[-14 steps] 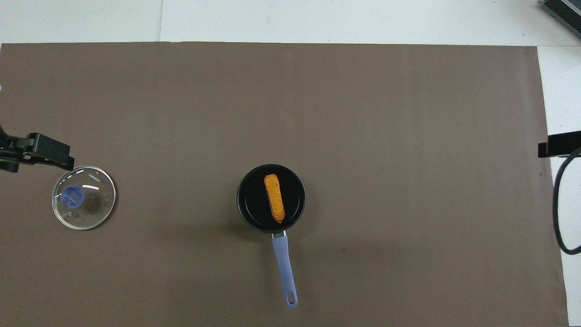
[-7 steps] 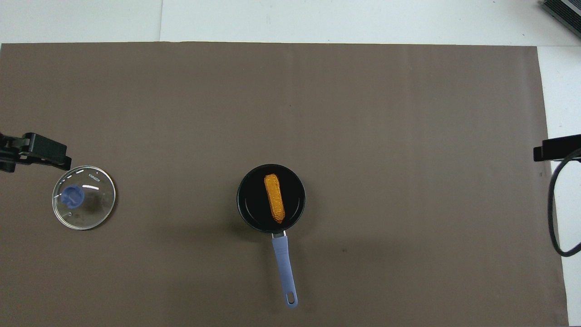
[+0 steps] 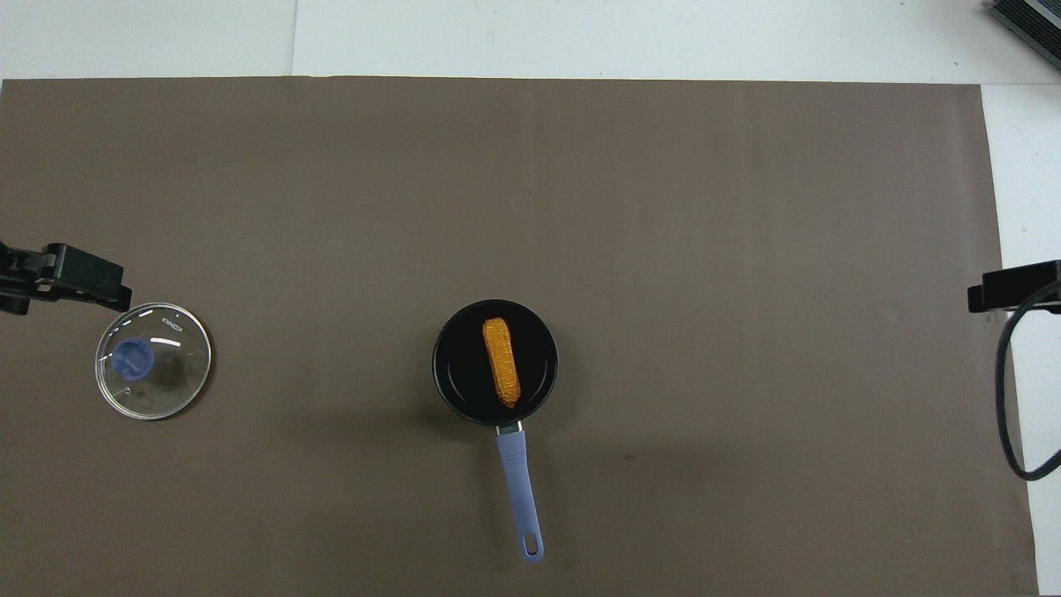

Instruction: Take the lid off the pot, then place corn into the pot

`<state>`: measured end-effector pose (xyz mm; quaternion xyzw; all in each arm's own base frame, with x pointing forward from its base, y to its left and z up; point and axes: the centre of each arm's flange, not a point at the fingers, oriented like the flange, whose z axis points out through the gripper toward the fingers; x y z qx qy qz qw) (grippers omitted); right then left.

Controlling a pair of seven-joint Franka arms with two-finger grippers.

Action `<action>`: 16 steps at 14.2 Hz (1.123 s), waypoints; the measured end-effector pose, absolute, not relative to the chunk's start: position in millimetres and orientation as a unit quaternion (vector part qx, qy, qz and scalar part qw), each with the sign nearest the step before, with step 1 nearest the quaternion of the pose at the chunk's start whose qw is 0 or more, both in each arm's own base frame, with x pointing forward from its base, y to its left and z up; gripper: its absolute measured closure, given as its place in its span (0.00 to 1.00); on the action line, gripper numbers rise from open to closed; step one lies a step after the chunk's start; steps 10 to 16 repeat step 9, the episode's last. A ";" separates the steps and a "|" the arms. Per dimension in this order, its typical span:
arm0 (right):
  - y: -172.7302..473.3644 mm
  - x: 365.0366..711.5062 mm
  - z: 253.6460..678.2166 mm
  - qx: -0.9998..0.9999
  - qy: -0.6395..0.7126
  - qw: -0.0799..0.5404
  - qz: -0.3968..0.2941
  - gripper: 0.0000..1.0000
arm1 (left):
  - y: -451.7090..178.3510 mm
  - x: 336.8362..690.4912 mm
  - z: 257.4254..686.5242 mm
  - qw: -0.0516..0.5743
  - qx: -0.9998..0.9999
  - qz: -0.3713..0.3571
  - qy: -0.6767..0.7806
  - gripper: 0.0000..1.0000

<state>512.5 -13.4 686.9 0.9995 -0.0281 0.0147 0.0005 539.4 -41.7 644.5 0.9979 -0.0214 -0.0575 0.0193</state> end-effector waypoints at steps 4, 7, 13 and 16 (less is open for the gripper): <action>-13.3 510.4 685.7 1.000 -0.028 0.000 0.013 0.00 | -41.7 539.4 644.6 0.019 0.998 -0.057 -0.024 0.00; -13.3 510.1 683.6 1.000 -0.028 0.000 0.011 0.00 | -41.7 539.4 644.6 0.019 0.998 -0.057 -0.025 0.00; -13.3 509.7 683.2 1.000 -0.028 0.000 0.010 0.00 | -41.6 539.4 644.6 0.019 0.998 -0.057 -0.025 0.00; -13.3 509.7 683.2 1.000 -0.028 0.000 0.010 0.00 | -41.6 539.4 644.6 0.019 0.998 -0.057 -0.025 0.00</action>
